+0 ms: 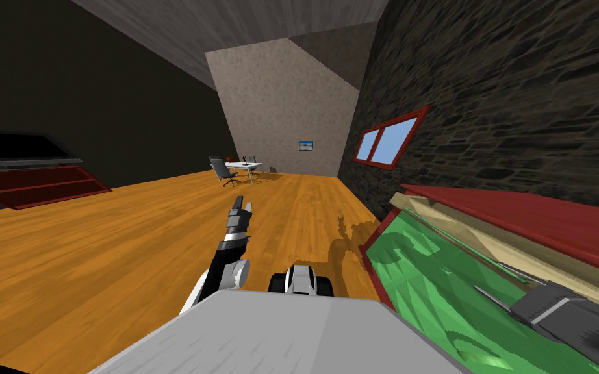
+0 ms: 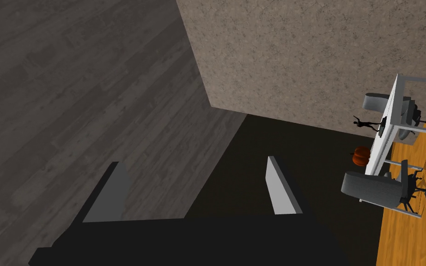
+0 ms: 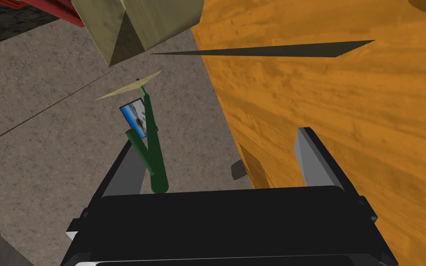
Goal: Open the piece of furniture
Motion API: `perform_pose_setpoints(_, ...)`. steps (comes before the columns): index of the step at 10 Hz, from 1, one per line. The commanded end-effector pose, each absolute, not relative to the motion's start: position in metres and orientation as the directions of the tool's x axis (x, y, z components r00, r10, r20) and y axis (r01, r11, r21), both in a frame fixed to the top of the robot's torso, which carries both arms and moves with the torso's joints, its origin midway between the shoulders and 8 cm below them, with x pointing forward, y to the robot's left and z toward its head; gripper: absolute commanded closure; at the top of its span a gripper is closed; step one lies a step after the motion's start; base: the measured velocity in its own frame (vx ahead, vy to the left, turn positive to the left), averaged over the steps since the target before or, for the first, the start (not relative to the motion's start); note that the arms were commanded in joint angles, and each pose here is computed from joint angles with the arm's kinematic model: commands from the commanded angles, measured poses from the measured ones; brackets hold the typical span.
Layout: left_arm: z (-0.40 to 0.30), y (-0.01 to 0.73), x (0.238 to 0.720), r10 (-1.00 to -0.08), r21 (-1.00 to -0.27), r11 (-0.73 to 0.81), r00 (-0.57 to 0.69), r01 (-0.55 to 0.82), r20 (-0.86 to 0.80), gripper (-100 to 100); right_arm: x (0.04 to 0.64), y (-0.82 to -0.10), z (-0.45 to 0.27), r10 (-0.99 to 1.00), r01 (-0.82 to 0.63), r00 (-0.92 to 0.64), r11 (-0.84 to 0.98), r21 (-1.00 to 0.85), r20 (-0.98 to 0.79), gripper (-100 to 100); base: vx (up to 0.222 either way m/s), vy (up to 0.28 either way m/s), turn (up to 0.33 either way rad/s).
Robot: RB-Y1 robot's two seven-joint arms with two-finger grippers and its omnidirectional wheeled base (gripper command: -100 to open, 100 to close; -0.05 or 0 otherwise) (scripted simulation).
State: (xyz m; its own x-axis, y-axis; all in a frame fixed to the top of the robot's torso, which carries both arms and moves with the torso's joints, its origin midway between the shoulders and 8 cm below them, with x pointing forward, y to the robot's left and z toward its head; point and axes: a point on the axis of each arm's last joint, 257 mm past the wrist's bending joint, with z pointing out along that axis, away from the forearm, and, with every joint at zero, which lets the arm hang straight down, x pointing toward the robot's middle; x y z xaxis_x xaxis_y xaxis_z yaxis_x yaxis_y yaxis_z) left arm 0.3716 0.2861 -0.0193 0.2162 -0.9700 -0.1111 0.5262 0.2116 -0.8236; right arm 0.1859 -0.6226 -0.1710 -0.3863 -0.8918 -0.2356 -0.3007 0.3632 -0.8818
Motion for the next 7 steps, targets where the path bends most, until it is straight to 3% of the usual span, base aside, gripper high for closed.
perform_pose_setpoints(1, -0.019, 0.286, 0.372, -0.970, -0.824, 0.212, 0.216, 0.526, -0.111, 0, 0.176, -0.620, -0.195, -0.880, -0.336, -0.405, 0.397, -0.854, -0.249, -100, 0.016, -0.002, -0.019)
perform_pose_setpoints(2, -0.019, 0.286, 0.372, -0.970, -0.824, 0.212, 0.216, 0.526, -0.111, 0, 0.202, -0.628, -0.186, -0.853, -0.265, -0.408, 0.452, -0.852, -0.326, -100, -0.169, 0.052, 0.266)
perform_pose_setpoints(4, -0.019, 0.286, 0.372, -0.970, -0.823, 0.211, 0.216, 0.527, -0.111, 0, 0.209, -0.639, -0.196, -0.856, -0.298, -0.412, 0.452, -0.841, -0.313, -100, -0.225, 0.053, 0.234)
perform_pose_setpoints(7, -0.019, 0.286, 0.372, -0.970, -0.824, 0.212, 0.216, 0.526, -0.111, 0, 0.197, -0.643, -0.220, -0.840, -0.329, -0.442, 0.478, -0.814, -0.315, -100, -0.001, -0.013, -0.004)
